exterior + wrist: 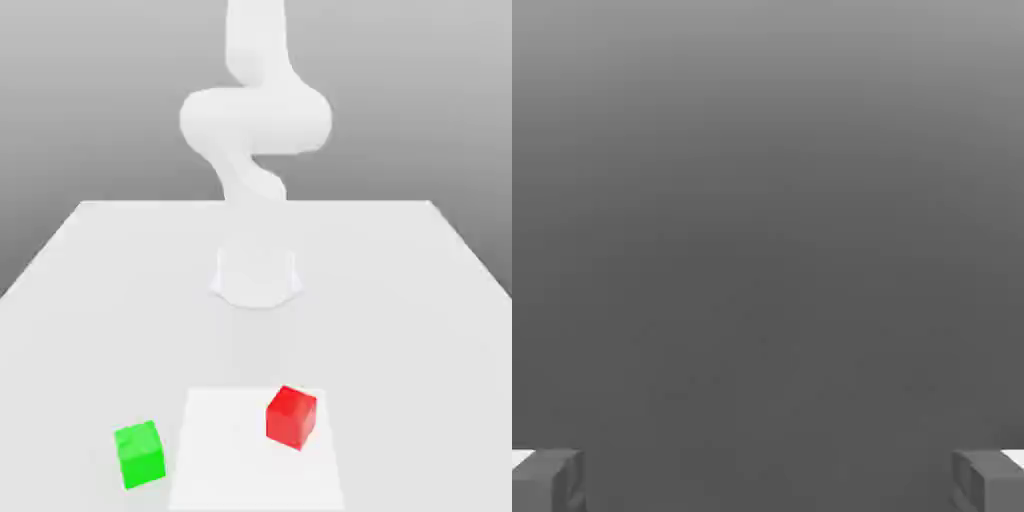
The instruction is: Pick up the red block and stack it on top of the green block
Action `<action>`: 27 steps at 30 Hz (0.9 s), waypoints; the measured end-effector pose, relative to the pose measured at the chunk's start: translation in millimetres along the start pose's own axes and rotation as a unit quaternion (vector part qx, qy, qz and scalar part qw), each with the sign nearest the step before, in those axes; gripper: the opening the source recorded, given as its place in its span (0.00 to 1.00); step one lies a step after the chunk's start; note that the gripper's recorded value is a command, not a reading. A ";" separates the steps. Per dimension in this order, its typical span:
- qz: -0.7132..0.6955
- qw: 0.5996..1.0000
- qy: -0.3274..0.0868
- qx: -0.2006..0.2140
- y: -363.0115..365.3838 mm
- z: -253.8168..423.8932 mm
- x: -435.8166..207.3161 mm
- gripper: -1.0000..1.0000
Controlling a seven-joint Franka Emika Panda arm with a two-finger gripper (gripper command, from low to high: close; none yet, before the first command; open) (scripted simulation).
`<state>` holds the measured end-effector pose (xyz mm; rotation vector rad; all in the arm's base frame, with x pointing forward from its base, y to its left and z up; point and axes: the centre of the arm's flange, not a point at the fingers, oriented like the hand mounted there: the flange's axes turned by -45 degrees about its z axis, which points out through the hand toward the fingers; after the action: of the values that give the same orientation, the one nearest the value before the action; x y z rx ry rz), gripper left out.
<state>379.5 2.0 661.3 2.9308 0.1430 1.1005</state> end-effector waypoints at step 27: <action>-0.439 0.827 -0.300 0.182 -64.1 390.1 -328.3 0.00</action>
<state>384.6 46.5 149.4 2.7002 1.6041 0.0005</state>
